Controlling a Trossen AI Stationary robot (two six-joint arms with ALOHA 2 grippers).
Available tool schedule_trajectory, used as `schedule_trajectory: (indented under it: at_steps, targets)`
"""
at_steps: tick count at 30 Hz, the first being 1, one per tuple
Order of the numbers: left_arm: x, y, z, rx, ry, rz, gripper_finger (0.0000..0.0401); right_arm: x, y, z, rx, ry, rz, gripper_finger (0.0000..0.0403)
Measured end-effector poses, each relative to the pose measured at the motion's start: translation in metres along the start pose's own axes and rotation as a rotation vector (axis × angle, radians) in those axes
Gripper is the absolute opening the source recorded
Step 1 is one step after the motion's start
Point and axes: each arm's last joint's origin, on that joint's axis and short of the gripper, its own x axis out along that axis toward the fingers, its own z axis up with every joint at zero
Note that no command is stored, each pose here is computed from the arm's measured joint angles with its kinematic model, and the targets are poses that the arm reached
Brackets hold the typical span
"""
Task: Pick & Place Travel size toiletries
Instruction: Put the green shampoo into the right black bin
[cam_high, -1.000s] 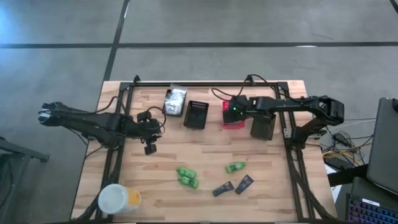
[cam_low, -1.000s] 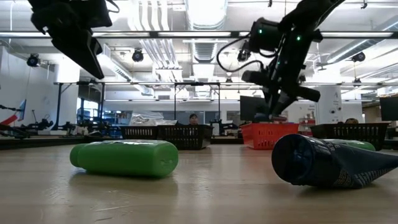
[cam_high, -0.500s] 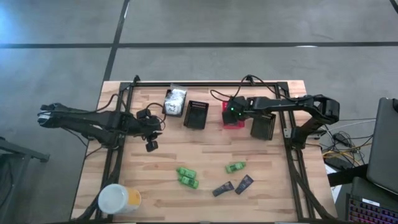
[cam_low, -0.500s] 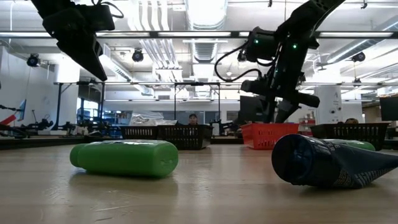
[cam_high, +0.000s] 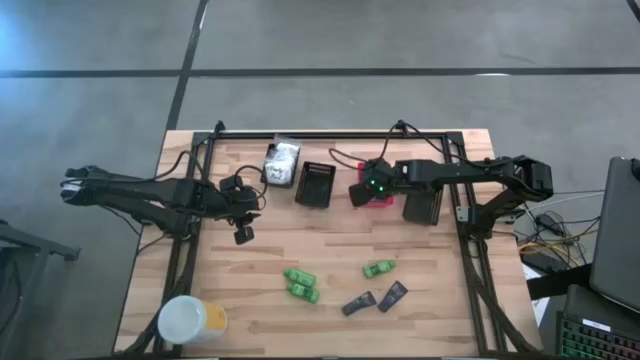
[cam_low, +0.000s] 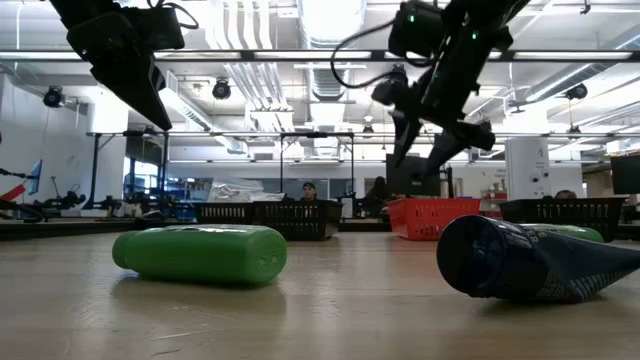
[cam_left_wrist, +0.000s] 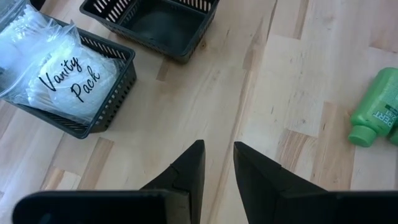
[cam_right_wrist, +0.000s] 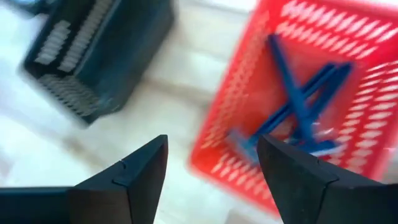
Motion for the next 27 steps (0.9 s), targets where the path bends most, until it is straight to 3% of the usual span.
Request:
schedule_trajectory:
  at_steps: [7, 12, 21, 27]
  targets:
    - [0.0, 0.0, 0.0, 0.023, 0.002, -0.006, 0.009, -0.014, 0.016, -0.027, -0.014, 0.087, -0.005, 0.0253]
    - [0.0, -0.001, 0.0, 0.054, 0.008, -0.026, 0.009, -0.026, 0.024, -0.06, -0.157, 0.228, -0.008, 0.024]
    - [0.0, -0.001, 0.0, 0.091, 0.007, -0.027, 0.009, -0.05, 0.048, -0.123, -0.377, 0.343, 0.169, 0.0214]
    - [0.0, -0.001, 0.0, 0.097, 0.005, -0.028, 0.009, -0.058, 0.052, -0.137, -0.223, 0.366, 0.158, 0.0199]
